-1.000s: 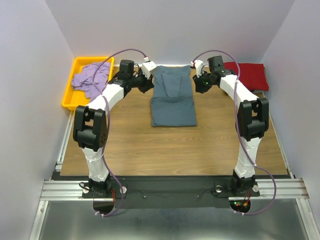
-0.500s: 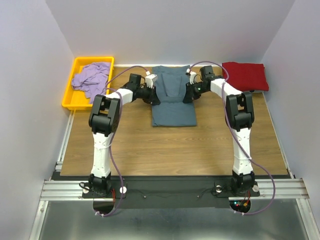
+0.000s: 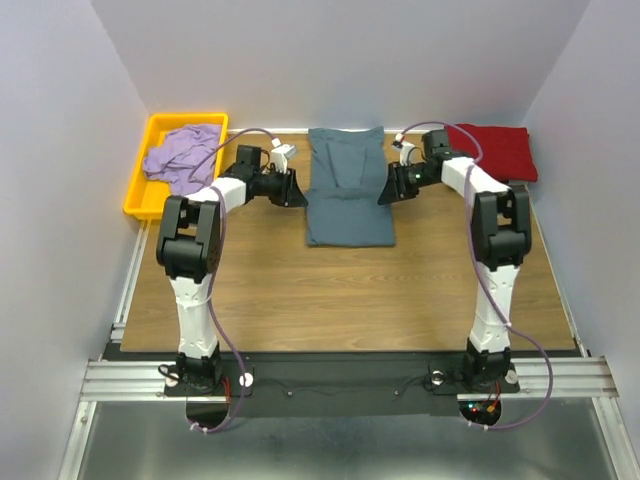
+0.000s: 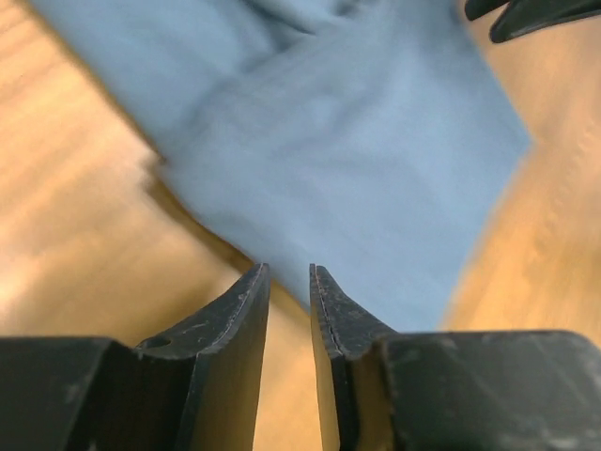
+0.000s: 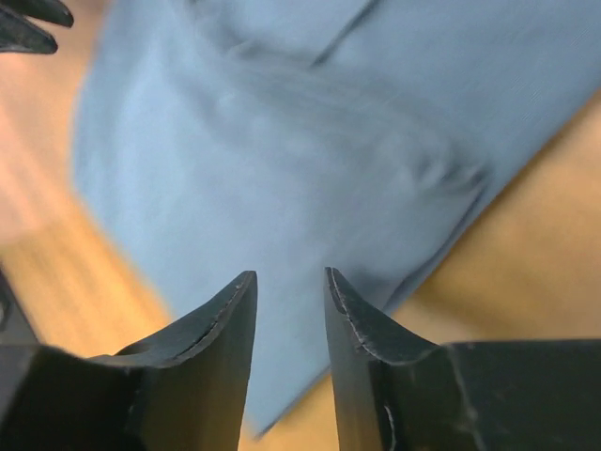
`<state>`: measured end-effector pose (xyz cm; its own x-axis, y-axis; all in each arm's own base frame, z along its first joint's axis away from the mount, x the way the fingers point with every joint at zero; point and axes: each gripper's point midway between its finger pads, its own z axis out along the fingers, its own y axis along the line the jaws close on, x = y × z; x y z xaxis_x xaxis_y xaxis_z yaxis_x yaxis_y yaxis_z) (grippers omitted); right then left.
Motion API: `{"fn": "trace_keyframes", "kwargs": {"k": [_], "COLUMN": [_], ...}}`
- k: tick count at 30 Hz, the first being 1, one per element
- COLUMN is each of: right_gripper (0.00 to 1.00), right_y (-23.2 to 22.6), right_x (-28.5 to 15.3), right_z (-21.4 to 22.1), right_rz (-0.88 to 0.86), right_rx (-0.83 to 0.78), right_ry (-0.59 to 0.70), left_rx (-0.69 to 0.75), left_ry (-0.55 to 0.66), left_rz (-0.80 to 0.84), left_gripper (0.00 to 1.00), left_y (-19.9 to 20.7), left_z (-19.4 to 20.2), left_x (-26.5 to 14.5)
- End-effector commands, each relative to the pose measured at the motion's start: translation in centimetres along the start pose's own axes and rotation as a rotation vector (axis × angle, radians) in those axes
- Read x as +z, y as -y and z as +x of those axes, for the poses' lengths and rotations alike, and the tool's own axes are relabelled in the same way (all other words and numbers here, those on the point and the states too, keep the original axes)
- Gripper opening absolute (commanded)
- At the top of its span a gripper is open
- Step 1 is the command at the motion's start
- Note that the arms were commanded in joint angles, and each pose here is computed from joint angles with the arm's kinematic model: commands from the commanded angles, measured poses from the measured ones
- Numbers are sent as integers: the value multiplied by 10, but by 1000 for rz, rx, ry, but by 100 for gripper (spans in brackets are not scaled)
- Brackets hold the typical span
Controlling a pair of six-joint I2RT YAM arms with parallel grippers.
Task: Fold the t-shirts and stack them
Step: Fold the tshirt
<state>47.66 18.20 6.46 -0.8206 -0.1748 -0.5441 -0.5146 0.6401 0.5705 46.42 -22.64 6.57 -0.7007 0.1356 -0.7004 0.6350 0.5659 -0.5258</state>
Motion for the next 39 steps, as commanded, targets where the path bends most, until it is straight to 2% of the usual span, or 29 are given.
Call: {"fn": "trace_keyframes", "kwargs": {"k": [1, 3, 4, 6, 8, 10, 16, 25, 28, 32, 33, 35, 37, 39], "right_gripper": [42, 43, 43, 45, 45, 47, 47, 49, 48, 41, 33, 23, 11, 2], "right_y": [-51, -47, -40, -39, -38, -36, -21, -16, -14, -16, -18, -18, -19, -19], "right_x": [-59, -62, -59, -63, -60, -57, -44, -27, -23, -22, -22, -24, -28, -31], "right_z": [-13, 8, 33, 48, 66, 82, 105, 117, 119, 121, 122, 122, 119, 119], "right_rz": [44, 86, 116, 139, 139, 139, 149, 99, 89, 75, 71, 75, 86, 97], "right_rx": [-89, -59, -26, -6, 23, 47, 82, 135, 155, 165, 164, 162, 148, 142], "right_ry": [79, 47, 1, -21, -53, -81, -138, -165, -172, -175, -178, -175, -168, -168], "left_rx": [130, 94, 65, 37, 11, -21, -33, -85, -93, -89, -91, -81, -64, -34], "left_ry": [49, 24, -3, -32, -67, -91, -88, -105, -107, -103, -105, -126, -144, -176], "left_rz": [3, -18, -20, -32, -31, -31, -5, 34, 42, 46, 43, 38, 9, -13], "left_gripper": [36, 36, 41, 44, 53, 54, 54, 54, 47, 26, 21, 9, 1, 0], "left_y": [55, 58, 62, 61, 62, 61, 61, 58, 55, 56, 55, 57, 54, 53], "left_z": [-12, 11, 32, 52, 75, 90, 93, 101, 103, 99, 100, 103, 105, 112], "left_x": [-50, -56, -60, -61, -61, -59, -44, -21, -16, -15, -15, -18, -22, -28]}}
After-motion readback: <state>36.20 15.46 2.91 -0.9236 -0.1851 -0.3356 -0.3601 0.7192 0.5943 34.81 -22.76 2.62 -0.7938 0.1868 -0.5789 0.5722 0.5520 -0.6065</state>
